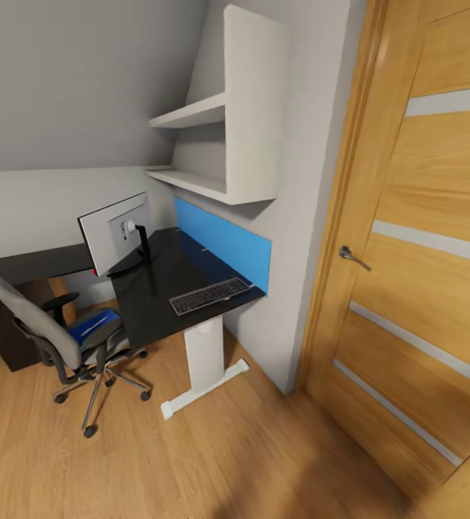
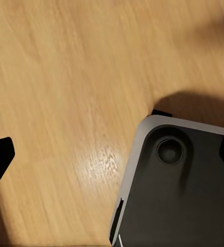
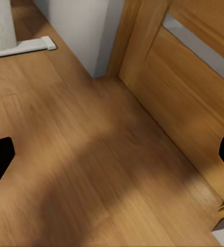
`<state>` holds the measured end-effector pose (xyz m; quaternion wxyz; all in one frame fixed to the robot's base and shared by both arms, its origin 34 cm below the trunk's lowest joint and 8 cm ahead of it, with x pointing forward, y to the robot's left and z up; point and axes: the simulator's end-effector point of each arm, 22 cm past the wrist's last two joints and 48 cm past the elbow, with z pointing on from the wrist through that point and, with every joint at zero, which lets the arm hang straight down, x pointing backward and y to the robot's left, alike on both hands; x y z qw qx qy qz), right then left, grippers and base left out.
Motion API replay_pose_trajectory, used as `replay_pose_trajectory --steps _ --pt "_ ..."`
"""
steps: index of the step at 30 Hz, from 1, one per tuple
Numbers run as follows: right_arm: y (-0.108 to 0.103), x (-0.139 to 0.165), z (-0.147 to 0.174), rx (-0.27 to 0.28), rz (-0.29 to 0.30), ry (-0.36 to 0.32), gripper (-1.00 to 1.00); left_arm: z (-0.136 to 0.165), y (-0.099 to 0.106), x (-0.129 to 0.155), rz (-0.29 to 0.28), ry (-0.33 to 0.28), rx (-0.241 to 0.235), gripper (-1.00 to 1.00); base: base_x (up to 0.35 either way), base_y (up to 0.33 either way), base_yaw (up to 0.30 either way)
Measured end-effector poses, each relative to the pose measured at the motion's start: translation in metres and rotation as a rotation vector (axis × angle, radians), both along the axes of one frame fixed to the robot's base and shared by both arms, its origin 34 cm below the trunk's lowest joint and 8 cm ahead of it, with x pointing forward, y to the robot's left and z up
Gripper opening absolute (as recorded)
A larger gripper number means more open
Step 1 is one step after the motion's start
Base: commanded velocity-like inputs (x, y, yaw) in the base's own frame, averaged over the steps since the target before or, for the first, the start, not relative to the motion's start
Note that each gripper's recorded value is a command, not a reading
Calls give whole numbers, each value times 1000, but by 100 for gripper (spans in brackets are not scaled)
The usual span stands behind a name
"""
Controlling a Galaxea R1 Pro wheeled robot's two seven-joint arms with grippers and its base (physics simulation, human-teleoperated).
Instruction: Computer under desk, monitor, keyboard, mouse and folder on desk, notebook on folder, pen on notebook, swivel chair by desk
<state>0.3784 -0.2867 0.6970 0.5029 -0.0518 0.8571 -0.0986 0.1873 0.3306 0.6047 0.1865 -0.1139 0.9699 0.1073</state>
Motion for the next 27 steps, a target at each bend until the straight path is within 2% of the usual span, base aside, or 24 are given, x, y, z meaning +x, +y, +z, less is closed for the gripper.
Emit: replay_pose_trajectory --steps 10,19,27 --pt "0 0 0 0 1 0 100 0 0 0 0 0 0 100 -38 -180 285" --pt "0 0 0 0 1 -1 100 0 0 0 0 1 0 100 -202 -257 285" --pt "0 0 0 0 1 0 100 0 1 0 1 -1 2 100 -234 -43 285"
